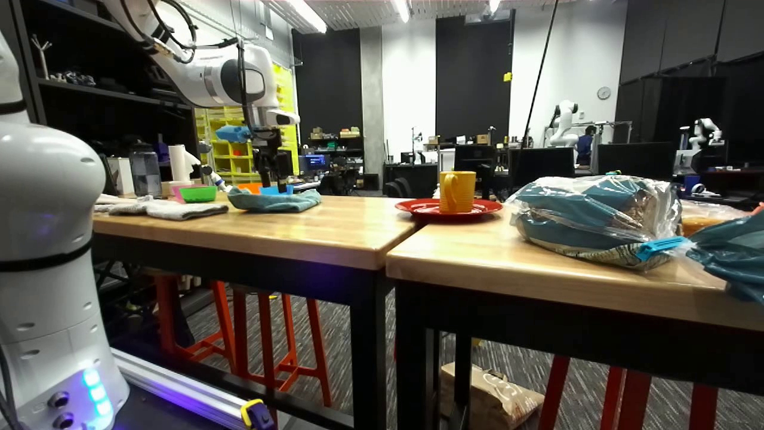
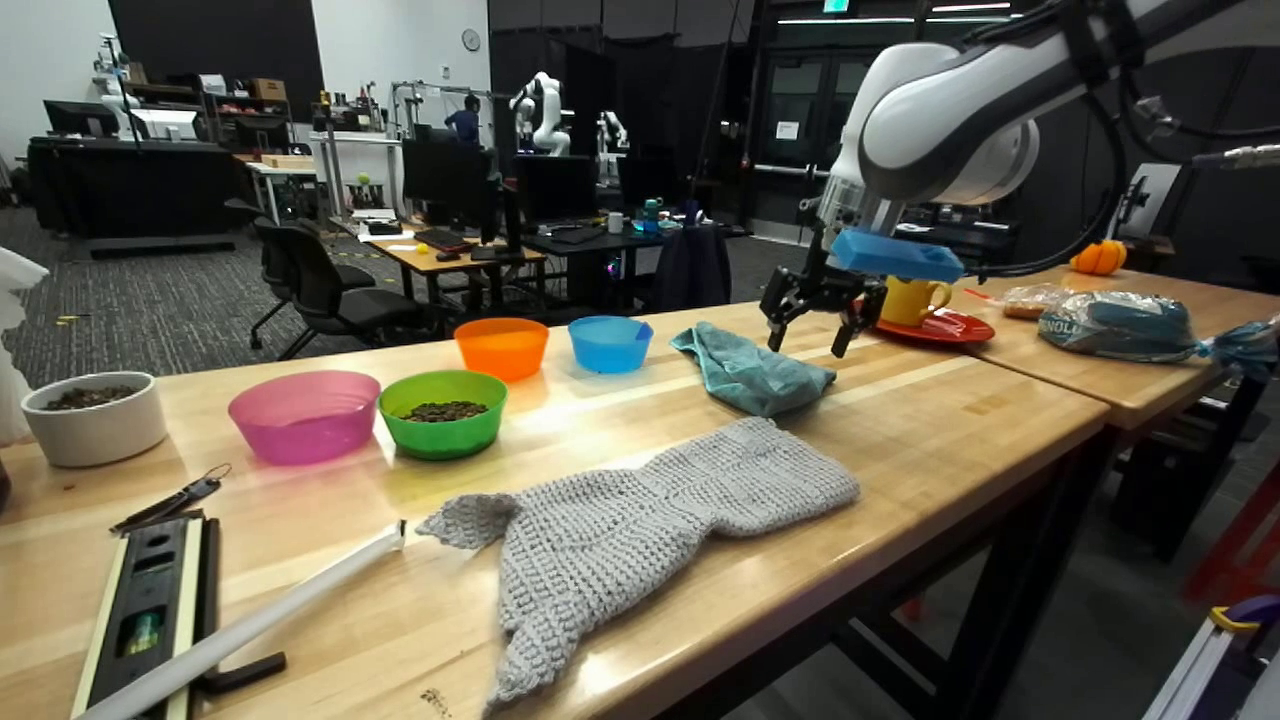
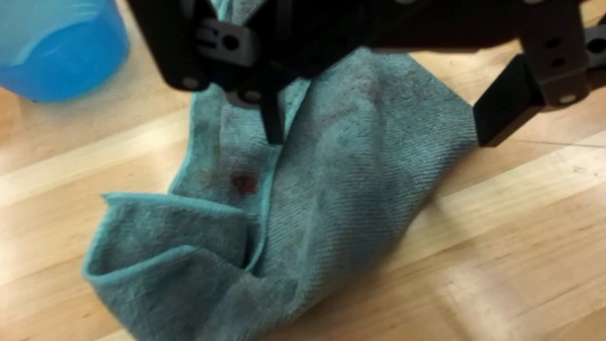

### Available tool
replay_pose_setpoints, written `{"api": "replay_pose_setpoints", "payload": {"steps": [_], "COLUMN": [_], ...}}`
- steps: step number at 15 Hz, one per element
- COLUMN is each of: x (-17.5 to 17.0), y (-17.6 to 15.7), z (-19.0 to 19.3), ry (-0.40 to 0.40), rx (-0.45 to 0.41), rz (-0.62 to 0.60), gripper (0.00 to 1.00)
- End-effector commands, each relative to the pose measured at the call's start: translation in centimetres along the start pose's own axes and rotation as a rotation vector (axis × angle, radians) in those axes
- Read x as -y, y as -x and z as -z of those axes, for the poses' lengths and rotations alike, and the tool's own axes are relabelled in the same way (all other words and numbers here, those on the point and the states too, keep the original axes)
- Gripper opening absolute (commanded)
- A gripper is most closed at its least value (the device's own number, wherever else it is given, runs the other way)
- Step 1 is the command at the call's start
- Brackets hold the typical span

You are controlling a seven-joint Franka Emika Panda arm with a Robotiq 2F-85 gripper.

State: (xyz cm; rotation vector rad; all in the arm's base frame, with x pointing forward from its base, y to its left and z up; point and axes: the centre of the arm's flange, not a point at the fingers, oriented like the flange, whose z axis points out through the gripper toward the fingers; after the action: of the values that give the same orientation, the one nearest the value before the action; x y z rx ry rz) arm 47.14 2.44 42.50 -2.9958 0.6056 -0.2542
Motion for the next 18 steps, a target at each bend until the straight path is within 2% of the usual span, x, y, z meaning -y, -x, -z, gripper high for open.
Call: {"api": "replay_pose_setpoints", "payload": {"steps": [1,8,15,16,17,18], "x": [0.2,-1.4,-3.7,-3.8,-3.9,-4.0], "y": [-2.5,-5.5,-5.3,-5.2,-5.2,-5.1], "z": [-1.7,-3.0,-4.0,-4.0,-4.1,-4.2], "ry": [0.022,0.075,0.153,0.154,0.152,0.156], "rx": [0.019,0.032,0.095,0.111,0.124,0.142], "rz": [-0.061,-0.161,-0.201,-0.201,-0.200,-0.195], "gripper": [1.00,1.00,1.00,0.95,0.74,0.69]}}
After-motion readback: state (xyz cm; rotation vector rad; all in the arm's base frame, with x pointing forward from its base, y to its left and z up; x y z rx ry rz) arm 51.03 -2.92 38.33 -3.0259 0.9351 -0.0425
